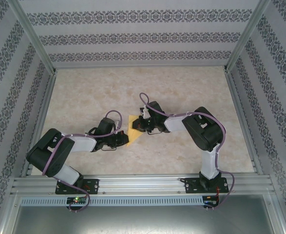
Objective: Fold a paper plane with a square sheet of paper (pick it up from the middle)
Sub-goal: Fourth fold the wing at the center of the table.
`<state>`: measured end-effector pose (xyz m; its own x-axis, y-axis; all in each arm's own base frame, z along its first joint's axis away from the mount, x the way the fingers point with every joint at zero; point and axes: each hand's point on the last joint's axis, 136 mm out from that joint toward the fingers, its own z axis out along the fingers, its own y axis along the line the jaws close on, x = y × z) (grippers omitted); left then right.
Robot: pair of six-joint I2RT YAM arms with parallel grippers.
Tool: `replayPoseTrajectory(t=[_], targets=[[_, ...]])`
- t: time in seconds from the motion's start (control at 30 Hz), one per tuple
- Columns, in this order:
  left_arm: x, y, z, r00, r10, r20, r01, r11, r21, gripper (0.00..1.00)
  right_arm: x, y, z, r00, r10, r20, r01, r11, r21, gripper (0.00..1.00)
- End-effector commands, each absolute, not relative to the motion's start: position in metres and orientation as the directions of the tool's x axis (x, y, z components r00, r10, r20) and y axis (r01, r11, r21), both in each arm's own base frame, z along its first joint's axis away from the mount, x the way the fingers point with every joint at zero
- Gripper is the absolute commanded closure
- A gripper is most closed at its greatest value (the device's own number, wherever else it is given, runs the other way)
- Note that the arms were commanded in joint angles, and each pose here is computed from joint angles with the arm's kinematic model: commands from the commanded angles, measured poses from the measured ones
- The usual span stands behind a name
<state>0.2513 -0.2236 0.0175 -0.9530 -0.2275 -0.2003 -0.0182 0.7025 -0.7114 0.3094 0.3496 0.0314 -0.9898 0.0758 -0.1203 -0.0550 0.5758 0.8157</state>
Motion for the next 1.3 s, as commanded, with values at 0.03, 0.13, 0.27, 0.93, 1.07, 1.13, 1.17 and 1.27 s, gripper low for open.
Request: replayPoseTrajectory(t=[0.03, 0.13, 0.27, 0.93, 1.07, 1.13, 1.17, 1.27], targets=[[0.243, -0.217, 0.002, -0.965, -0.223, -0.136, -0.07, 0.722, -0.689, 1.0, 0.311, 0.357, 0.029, -0.991, 0.063, -0.118, -0.063, 0.563, 0.824, 0.96], [0.242, -0.219, 0.0, -0.966, -0.235, -0.111, -0.092, 0.711, -0.697, 1.0, 0.311, 0.359, 0.028, -0.992, 0.053, -0.111, -0.063, 0.556, 0.829, 0.96], [0.238, -0.213, -0.006, -0.961, -0.265, -0.084, -0.139, 0.72, -0.68, 1.0, 0.311, 0.36, 0.025, -0.993, 0.055, -0.106, -0.057, 0.559, 0.827, 0.95], [0.233, -0.21, -0.01, -0.964, -0.255, -0.076, -0.142, 0.734, -0.665, 1.0, 0.307, 0.355, 0.011, -0.996, 0.057, -0.071, -0.023, 0.595, 0.803, 0.95], [0.226, -0.208, -0.01, -0.981, -0.166, -0.101, -0.065, 0.77, -0.634, 1.0, 0.303, 0.35, 0.021, -0.993, 0.069, -0.094, -0.035, 0.599, 0.8, 0.95], [0.224, -0.207, -0.009, -0.983, -0.149, -0.105, -0.049, 0.769, -0.637, 1.0, 0.302, 0.352, 0.032, -0.991, 0.063, -0.115, -0.057, 0.579, 0.813, 0.94], [0.222, -0.207, -0.008, -0.984, -0.146, -0.102, -0.046, 0.762, -0.646, 1.0, 0.302, 0.353, 0.036, -0.991, 0.062, -0.122, -0.065, 0.573, 0.817, 0.94], [0.221, -0.205, -0.007, -0.981, -0.167, -0.095, -0.064, 0.748, -0.661, 1.0, 0.304, 0.358, 0.046, -0.988, 0.051, -0.146, -0.092, 0.565, 0.82, 0.93]])
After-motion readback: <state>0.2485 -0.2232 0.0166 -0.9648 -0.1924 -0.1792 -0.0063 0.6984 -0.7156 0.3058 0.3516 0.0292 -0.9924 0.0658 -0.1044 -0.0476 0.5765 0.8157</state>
